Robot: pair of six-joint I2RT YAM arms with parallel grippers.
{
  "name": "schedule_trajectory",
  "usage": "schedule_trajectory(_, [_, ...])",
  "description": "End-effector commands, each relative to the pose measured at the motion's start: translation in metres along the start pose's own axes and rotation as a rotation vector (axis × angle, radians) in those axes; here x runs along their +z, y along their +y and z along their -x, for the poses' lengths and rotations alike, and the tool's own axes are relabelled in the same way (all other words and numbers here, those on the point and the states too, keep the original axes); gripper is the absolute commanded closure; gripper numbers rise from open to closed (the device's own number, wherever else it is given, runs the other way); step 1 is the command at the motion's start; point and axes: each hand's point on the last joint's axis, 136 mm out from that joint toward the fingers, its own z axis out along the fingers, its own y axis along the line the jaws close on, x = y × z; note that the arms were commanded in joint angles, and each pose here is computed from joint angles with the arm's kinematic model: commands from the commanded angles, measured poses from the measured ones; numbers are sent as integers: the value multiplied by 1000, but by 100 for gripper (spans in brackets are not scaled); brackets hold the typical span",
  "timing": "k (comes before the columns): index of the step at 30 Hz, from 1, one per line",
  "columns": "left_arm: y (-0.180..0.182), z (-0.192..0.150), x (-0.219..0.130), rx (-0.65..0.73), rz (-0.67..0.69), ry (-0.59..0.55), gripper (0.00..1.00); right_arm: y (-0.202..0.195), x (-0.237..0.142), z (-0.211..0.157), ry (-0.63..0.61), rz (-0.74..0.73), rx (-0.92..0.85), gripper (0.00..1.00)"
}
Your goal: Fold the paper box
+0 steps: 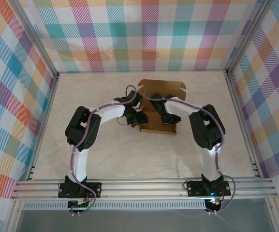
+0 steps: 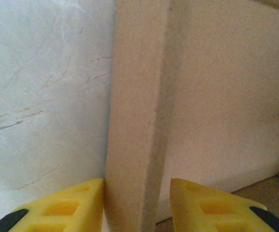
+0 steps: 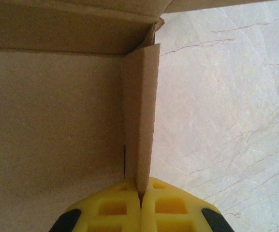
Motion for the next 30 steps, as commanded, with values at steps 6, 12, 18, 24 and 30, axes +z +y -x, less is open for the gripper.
schedule_trajectory(6, [-23, -2, -3, 28, -71, -12, 61, 5, -5, -14, 14, 73, 14, 84])
schedule_trajectory(12, [-24, -2, -13, 30, -64, -19, 60, -15, -39, 5, -127, 149, 81, 44])
schedule_trajectory(18, [-28, -1, -22, 38, -69, -36, 59, -38, -56, 8, -167, 196, 139, 31])
schedule_trajectory(24, [-28, -1, -20, 40, -71, -33, 58, -49, -52, -2, -147, 337, 200, 33])
schedule_trajectory(30, [-29, -2, -16, 39, -80, -18, 58, -31, -24, -12, -55, 435, 201, 48])
